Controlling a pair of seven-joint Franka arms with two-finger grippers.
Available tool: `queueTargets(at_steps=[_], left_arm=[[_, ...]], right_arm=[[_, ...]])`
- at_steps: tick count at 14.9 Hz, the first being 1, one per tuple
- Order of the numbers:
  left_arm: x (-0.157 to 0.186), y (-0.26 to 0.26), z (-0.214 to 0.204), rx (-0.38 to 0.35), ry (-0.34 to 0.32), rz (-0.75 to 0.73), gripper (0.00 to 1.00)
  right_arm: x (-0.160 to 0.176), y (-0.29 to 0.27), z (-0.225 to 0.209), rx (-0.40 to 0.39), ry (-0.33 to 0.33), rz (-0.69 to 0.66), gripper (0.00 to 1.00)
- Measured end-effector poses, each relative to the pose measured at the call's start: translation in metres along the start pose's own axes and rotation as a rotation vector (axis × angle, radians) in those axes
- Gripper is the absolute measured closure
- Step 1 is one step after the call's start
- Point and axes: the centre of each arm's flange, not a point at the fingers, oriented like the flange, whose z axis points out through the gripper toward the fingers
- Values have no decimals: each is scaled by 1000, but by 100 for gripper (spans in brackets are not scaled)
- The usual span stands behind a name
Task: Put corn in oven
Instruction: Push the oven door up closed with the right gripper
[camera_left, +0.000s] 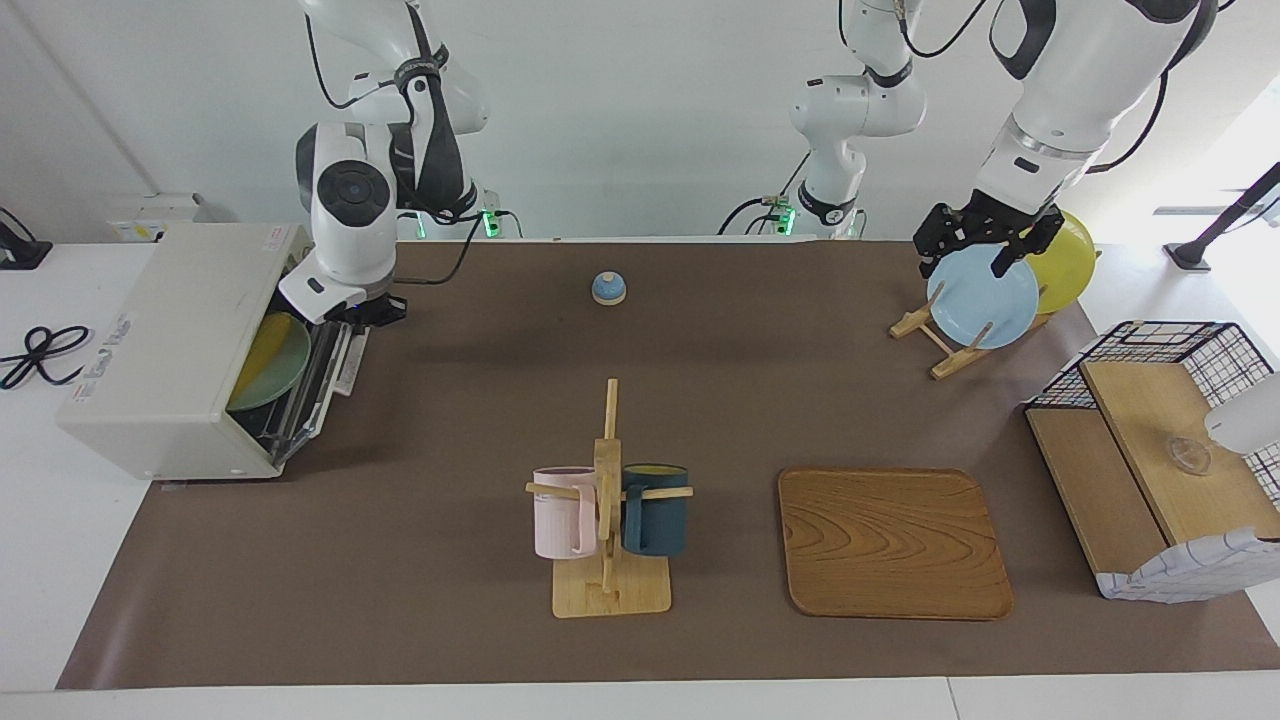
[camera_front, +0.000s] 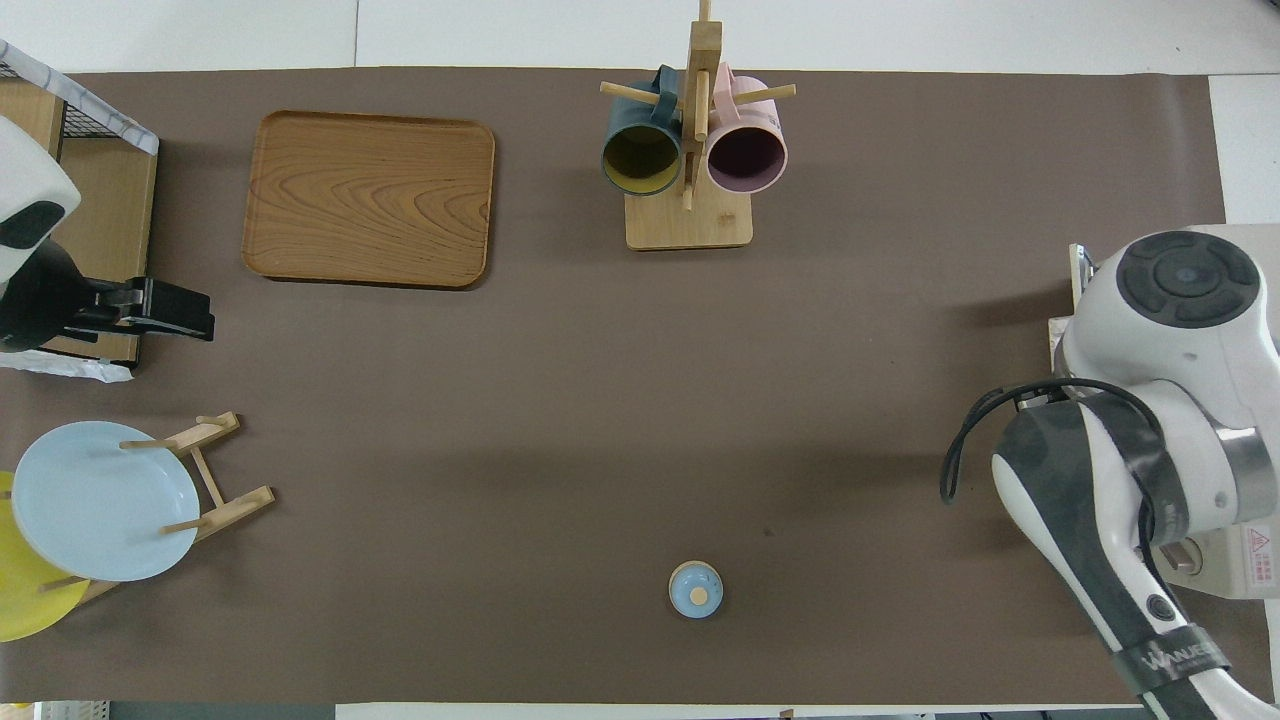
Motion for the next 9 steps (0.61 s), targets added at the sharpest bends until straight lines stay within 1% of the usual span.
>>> queueTargets(at_steps=[5,9], left_arm=[[0,0,0,0,0,0,0],[0,0,0,0,0,0,0]], right_arm=[[-8,63,-4,5,-1,-53,99],[-10,83,-1,6,-3,-69,99]])
